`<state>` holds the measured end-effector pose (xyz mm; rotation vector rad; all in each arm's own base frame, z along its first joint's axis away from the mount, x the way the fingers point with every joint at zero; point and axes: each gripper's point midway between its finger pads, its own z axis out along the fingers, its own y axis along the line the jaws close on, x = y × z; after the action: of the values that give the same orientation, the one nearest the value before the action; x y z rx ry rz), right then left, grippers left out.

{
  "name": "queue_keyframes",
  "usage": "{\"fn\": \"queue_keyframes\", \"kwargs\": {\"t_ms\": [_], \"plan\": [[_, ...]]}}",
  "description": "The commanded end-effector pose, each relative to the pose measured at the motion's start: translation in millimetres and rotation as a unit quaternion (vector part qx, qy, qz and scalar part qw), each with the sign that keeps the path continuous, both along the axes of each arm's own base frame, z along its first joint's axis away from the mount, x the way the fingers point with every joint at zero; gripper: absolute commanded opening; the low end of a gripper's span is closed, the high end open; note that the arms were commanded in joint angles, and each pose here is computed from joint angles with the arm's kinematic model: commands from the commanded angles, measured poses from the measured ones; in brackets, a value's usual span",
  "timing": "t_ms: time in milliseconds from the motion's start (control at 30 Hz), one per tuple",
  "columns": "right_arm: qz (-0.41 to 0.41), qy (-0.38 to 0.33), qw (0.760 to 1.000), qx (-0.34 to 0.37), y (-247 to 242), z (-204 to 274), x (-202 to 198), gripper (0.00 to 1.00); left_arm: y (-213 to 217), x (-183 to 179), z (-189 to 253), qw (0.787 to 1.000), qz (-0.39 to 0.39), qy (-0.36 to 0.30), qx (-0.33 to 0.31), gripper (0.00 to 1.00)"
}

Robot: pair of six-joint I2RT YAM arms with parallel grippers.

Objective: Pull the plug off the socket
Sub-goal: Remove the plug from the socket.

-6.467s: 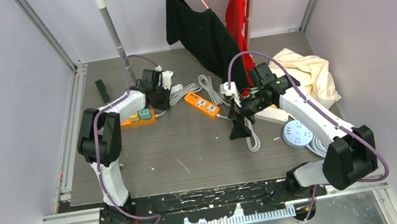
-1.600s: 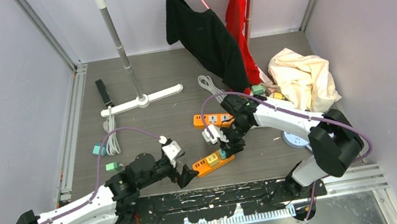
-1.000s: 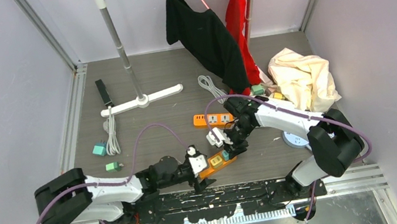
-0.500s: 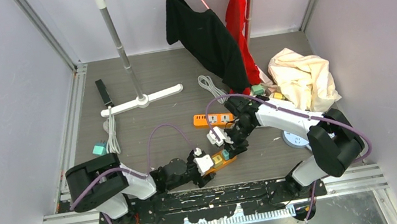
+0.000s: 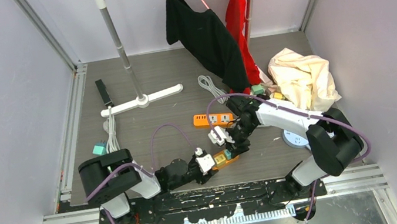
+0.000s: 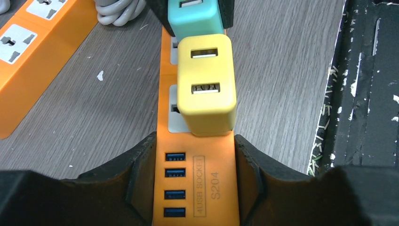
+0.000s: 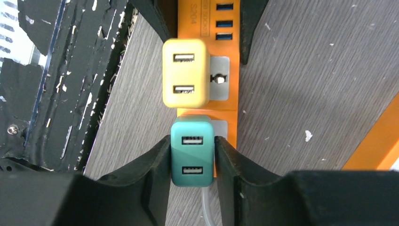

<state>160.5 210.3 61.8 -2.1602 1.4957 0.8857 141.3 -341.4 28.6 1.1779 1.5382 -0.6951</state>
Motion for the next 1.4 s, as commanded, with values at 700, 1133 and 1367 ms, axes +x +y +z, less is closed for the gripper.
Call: {"fn": "queue_keyframes", "kwargs": {"t_ms": [700, 1133, 1367], "plan": [[-0.019, 0.012, 0.997, 0.068, -14.3, 44.7, 8.8, 0.07, -10.0, 12.0, 6.8, 0.998, 0.021, -0.015, -0.05, 0.0], [0.014, 0.029, 0.996, 0.079, 20.9, 39.3, -11.2, 0.01, -15.0, 12.2, 0.1, 0.999, 0.012, 0.002, -0.041, 0.0], [0.006, 0.007, 0.998, 0.06, 13.1, 36.2, -2.6, 0.01, -16.1, 13.5, -2.9, 0.999, 0.01, 0.011, -0.037, 0.0]]}}
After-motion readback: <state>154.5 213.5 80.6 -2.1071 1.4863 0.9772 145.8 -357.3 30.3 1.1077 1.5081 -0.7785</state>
